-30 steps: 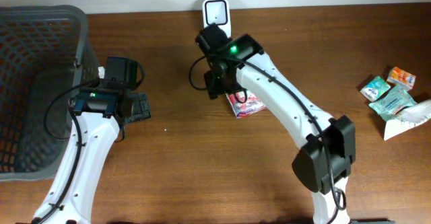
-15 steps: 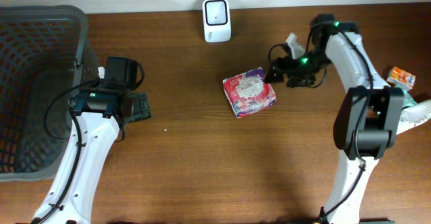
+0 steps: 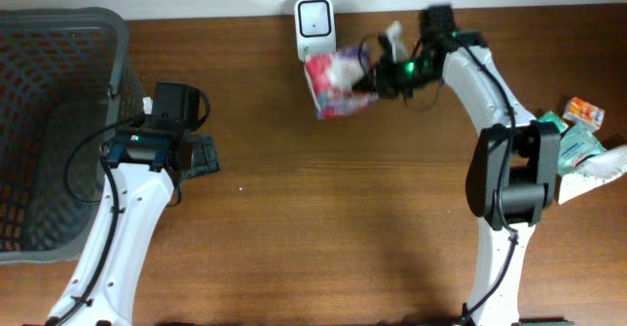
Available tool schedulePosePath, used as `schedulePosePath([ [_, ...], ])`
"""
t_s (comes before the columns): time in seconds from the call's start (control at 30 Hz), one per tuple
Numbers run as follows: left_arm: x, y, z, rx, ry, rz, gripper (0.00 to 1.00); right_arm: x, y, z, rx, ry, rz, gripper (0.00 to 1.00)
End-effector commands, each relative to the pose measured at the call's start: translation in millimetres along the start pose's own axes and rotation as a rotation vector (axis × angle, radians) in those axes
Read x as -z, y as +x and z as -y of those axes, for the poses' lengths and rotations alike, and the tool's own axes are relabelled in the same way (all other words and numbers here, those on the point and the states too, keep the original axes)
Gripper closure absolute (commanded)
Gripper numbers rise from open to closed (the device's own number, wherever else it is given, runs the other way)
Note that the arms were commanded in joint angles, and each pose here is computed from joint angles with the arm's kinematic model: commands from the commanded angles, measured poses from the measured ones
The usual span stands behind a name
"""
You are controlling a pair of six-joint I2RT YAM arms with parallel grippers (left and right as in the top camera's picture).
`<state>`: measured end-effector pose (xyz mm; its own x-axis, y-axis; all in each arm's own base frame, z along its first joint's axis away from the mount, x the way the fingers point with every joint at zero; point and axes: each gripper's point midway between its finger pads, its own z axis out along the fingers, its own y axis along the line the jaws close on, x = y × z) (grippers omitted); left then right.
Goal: Scan the item barcode
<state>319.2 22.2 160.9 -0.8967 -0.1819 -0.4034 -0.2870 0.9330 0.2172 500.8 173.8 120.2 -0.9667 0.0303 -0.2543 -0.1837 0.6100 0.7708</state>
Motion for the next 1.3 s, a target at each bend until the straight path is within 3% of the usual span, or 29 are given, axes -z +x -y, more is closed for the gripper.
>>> schedulePosePath([
  [0.0, 1, 0, -1, 0.015, 0.0, 0.002, 0.01, 8, -59, -48, -0.011, -0.112, 0.176, 0.96],
  [0.13, 1, 0, -1, 0.015, 0.0, 0.002, 0.01, -11, -106, -82, 0.002, -0.126, 0.384, 0.96],
  [0.37, 1, 0, -1, 0.015, 0.0, 0.002, 0.01, -50, -129, -44, -0.054, 0.087, 0.568, 0.96],
  [0.53, 1, 0, -1, 0.015, 0.0, 0.002, 0.01, -44, -129, -35, -0.068, 0.086, 0.557, 0.96],
  [0.7, 1, 0, -1, 0.015, 0.0, 0.002, 0.01, -43, -116, -58, -0.03, -0.054, 0.447, 0.96],
  [0.8, 1, 0, -1, 0.015, 0.0, 0.002, 0.01, 0, -121, -67, 0.016, -0.087, 0.448, 0.96],
  [0.9, 1, 0, -1, 0.015, 0.0, 0.002, 0.01, 69, -122, -35, -0.128, 0.033, 0.504, 0.96],
  [1.1, 1, 0, -1, 0.015, 0.0, 0.002, 0.01, 216, -45, 130, -0.664, 0.488, 0.544, 0.96],
  [1.23, 1, 0, -1, 0.015, 0.0, 0.002, 0.01, 272, -22, 175, -0.504, 0.63, 0.514, 0.93],
  [1.27, 1, 0, -1, 0.015, 0.0, 0.002, 0.01, 287, -11, 190, -0.551, 0.706, 0.522, 0.96],
])
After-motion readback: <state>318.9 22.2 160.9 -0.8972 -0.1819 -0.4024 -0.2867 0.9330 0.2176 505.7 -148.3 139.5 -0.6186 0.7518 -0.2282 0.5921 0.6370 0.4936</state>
